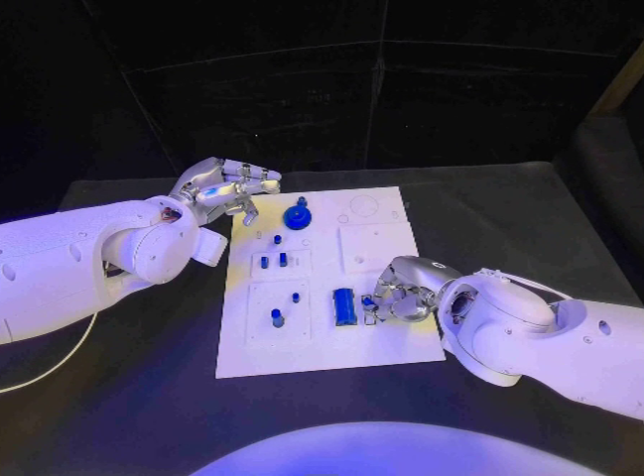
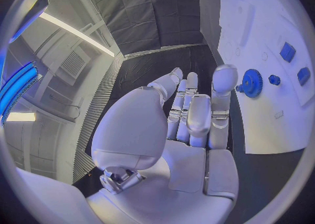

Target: Assemble the parts on the task board

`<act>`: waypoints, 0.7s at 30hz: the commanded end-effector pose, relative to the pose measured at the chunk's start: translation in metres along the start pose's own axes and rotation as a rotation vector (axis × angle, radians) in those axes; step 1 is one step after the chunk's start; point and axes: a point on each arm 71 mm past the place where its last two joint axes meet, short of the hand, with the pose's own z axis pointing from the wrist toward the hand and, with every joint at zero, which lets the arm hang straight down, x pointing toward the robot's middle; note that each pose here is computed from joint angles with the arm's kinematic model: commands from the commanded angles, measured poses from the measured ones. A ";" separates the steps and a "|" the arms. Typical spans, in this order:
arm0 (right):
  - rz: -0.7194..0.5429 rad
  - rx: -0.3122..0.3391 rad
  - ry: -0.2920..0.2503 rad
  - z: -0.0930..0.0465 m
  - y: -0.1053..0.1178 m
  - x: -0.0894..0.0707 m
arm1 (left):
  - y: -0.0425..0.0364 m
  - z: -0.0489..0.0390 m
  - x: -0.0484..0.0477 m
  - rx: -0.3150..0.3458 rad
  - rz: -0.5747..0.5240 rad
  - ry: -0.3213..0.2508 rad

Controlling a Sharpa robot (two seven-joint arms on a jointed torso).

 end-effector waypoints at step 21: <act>-0.026 -0.001 0.019 0.002 0.001 0.003 | -0.0012 -0.0004 0.0012 0.003 -0.007 0.014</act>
